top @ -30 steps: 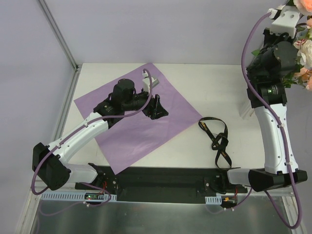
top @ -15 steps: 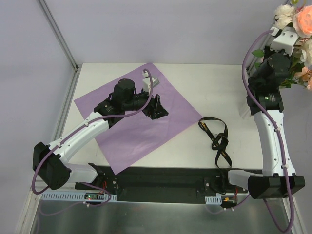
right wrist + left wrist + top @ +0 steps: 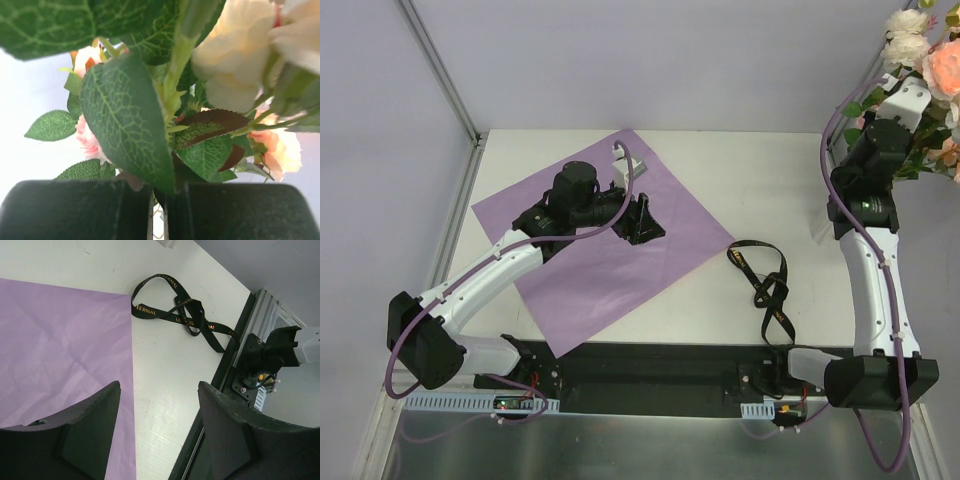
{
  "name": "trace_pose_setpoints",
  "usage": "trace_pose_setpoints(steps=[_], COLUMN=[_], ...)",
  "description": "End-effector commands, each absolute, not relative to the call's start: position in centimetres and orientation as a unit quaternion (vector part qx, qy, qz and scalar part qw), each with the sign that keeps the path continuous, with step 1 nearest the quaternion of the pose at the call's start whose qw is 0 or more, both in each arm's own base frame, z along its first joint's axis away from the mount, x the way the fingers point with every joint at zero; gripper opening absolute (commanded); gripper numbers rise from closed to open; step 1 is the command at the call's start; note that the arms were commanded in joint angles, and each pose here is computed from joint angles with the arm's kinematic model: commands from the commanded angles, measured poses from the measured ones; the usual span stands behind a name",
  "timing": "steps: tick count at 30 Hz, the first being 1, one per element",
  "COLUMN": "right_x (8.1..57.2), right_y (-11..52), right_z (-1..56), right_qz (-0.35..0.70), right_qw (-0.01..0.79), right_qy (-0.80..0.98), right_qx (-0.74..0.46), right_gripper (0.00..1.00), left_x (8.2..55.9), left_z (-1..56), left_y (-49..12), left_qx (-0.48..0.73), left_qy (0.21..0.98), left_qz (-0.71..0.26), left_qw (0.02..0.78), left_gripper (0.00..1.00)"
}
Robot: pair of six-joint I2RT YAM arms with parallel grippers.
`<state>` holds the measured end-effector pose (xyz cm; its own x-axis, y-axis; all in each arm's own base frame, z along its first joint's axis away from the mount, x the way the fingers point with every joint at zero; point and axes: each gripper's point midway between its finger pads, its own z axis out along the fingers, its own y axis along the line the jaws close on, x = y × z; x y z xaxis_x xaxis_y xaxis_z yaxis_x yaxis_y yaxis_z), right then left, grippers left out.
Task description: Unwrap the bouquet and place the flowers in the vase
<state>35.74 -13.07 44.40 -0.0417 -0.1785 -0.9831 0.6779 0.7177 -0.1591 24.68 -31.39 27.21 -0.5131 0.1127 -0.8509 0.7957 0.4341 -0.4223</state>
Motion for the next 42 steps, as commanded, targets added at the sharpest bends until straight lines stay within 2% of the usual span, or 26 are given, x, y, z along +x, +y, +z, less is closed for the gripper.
trace_pose_setpoints(steps=[1,7,11,16,21,23,25,27,31,32,39,42], right_x=[34.9,35.0,35.0,34.4,33.1,32.3,31.7,30.4,29.0,28.5,25.3,25.0], right_y=[-13.2,-13.6,-13.8,-13.7,-13.2,-12.8,-12.4,-12.0,-10.3,-9.4,-5.6,-1.2], right_z=[44.3,41.8,40.8,40.1,39.4,39.0,38.6,37.6,34.9,34.1,26.8,24.1], right_qz=[-0.305,-0.303,-0.306,-0.304,-0.283,-0.271,-0.249,-0.236,-0.187,-0.167,-0.161,-0.107], right_qw=[0.675,0.658,0.646,0.635,0.626,0.622,0.618,0.596,0.569,0.563,0.488,0.479], right_qy=[0.638,0.655,0.664,0.676,0.689,0.698,0.703,0.721,0.754,0.767,0.835,0.859], right_qx=[0.210,0.216,0.218,0.217,0.229,0.231,0.247,0.264,0.268,0.258,0.197,0.144], right_gripper=[0.04,0.08,0.14,0.35,0.69,0.79,0.81,0.93,0.99,0.97,0.97,0.97], left_x=[25.1,25.0,25.0,24.9,24.9,24.9,25.0,25.1,25.0,25.0,25.5,26.0], left_z=[29.9,29.9,30.1,30.2,30.2,30.1,30.4,30.4,30.3,30.3,30.4,30.4], left_y=[-31.2,-31.1,-31.1,-31.1,-31.1,-31.1,-31.0,-30.9,-31.0,-31.0,-30.5,-30.0], left_qx=[0.306,0.305,0.305,0.304,0.303,0.302,0.301,0.301,0.300,0.300,0.291,0.288], left_qy=[0.731,0.732,0.730,0.730,0.730,0.730,0.730,0.729,0.730,0.730,0.733,0.735], left_qz=[-0.443,-0.444,-0.445,-0.448,-0.451,-0.450,-0.450,-0.450,-0.453,-0.453,-0.447,-0.437], left_qw=[0.419,0.418,0.419,0.417,0.415,0.415,0.418,0.419,0.415,0.413,0.421,0.431], left_gripper=[0.63,0.63,0.63,0.63,0.63,0.63,0.63,0.63,0.63,0.63,0.63,0.64])
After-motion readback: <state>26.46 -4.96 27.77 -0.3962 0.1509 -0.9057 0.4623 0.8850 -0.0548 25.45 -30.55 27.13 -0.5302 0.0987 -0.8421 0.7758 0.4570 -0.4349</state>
